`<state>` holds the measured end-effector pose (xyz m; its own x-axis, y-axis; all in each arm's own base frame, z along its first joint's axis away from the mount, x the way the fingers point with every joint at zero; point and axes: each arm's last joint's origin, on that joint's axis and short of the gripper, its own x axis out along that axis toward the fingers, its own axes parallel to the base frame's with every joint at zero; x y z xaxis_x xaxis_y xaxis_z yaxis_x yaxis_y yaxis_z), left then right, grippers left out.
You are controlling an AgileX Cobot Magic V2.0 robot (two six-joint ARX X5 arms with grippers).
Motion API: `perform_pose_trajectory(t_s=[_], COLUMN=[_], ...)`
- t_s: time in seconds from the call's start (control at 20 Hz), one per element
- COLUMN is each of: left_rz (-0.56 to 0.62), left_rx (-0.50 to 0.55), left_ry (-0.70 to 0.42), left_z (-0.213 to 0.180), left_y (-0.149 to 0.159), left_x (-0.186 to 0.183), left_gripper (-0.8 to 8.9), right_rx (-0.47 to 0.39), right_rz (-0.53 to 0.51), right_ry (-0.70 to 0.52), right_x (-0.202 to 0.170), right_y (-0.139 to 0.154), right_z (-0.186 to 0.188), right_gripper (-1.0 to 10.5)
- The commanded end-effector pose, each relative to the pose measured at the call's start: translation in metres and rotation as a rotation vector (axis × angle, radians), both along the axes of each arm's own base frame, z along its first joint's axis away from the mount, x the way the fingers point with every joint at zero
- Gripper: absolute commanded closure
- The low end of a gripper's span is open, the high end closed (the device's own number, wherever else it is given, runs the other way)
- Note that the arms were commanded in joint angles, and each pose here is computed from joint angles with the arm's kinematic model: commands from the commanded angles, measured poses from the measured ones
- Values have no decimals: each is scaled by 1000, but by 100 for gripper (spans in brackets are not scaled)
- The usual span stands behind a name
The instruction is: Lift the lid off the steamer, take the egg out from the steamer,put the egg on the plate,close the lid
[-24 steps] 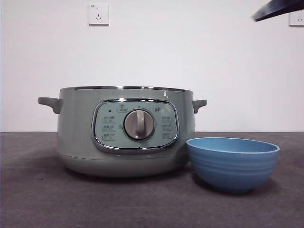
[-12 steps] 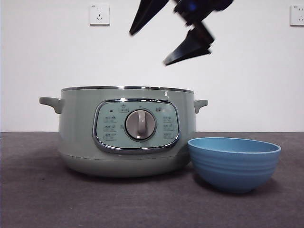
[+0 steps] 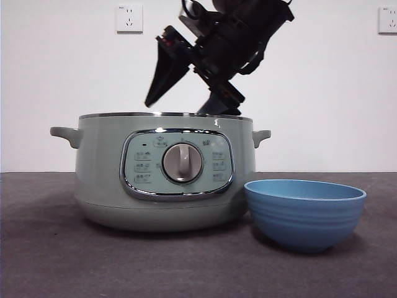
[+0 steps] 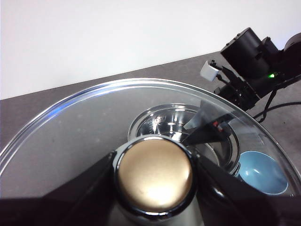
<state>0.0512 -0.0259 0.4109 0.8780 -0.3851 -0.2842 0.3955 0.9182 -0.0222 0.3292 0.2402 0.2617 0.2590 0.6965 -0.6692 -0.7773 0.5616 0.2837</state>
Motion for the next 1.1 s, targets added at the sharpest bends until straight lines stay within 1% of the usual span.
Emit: perform_pose_trajectory(t_s=[0.05, 0.15, 0.3, 0.6, 0.85, 1.0, 1.1], left_rz=[-1, -1, -2, -2, -2, -2, -2], left_rx=[-42, -43, -42, -34, -27, -26, -22], left_ry=[-62, -61, -60, -47, -35, -33, -28], left_z=[7, 7, 7, 6, 4, 4, 3], left_y=[1, 1, 1, 1, 2, 2, 2], left_x=[-2, -2, -3, -3, -3, -3, -3], left_gripper=[822, 822, 822, 822, 822, 822, 822], right_rx=[11, 23, 23, -9, 14, 2, 9], right_rz=[35, 54, 60, 60, 61, 67, 76], right_ry=[-26, -45, -49, 10, 43, 68, 59], right_x=[-3, -7, -8, 1, 6, 6, 5], right_y=[10, 18, 23, 30, 38, 42, 47], right_z=[-1, 0, -3, -33, -48, -59, -62], right_gripper=[475, 475, 475, 475, 476, 476, 477])
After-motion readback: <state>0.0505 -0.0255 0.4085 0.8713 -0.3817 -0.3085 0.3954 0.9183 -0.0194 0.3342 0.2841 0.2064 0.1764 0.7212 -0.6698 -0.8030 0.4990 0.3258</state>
